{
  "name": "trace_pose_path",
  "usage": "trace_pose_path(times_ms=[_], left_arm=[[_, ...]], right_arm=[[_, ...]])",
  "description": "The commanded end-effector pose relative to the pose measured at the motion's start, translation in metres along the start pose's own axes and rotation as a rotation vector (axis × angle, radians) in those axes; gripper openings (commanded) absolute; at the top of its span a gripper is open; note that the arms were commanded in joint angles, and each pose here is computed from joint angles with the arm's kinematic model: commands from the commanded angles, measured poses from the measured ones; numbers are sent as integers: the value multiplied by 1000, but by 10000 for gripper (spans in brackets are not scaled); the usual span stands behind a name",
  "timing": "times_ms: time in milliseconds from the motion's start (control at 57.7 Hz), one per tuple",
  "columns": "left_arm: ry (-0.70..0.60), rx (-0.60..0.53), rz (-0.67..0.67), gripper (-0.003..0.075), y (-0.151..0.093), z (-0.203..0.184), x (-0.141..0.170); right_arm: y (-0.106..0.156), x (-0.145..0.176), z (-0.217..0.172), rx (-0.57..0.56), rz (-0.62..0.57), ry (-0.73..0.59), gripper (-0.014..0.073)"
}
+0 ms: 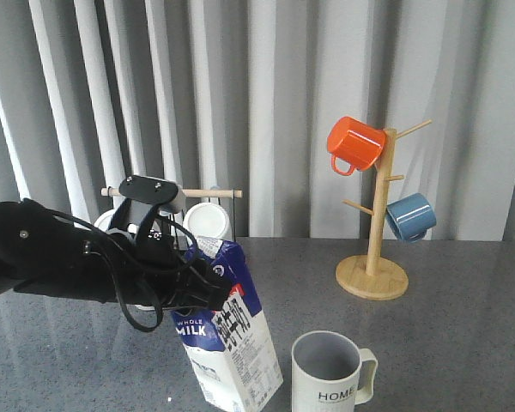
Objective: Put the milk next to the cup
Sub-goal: 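Carry the milk carton with the left gripper toward the HOME mug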
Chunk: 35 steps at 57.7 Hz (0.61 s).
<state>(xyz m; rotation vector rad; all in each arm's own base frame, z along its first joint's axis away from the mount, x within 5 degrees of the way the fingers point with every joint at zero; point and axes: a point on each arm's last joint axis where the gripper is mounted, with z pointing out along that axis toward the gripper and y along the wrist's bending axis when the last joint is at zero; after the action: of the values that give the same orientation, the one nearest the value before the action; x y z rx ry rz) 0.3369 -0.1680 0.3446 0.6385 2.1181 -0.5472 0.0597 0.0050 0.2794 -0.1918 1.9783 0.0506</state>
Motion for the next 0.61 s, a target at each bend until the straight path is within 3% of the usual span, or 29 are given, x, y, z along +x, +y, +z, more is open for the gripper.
trace_pose_path(times_ms=[0, 589], left_arm=[[-128, -5, -10, 11, -9, -21, -22], [-110, -11, -15, 55, -5, -7, -18]], right_arm=[[0, -14, -3, -2, -10, -84, 14], [0, -14, -3, -2, -10, -84, 14]])
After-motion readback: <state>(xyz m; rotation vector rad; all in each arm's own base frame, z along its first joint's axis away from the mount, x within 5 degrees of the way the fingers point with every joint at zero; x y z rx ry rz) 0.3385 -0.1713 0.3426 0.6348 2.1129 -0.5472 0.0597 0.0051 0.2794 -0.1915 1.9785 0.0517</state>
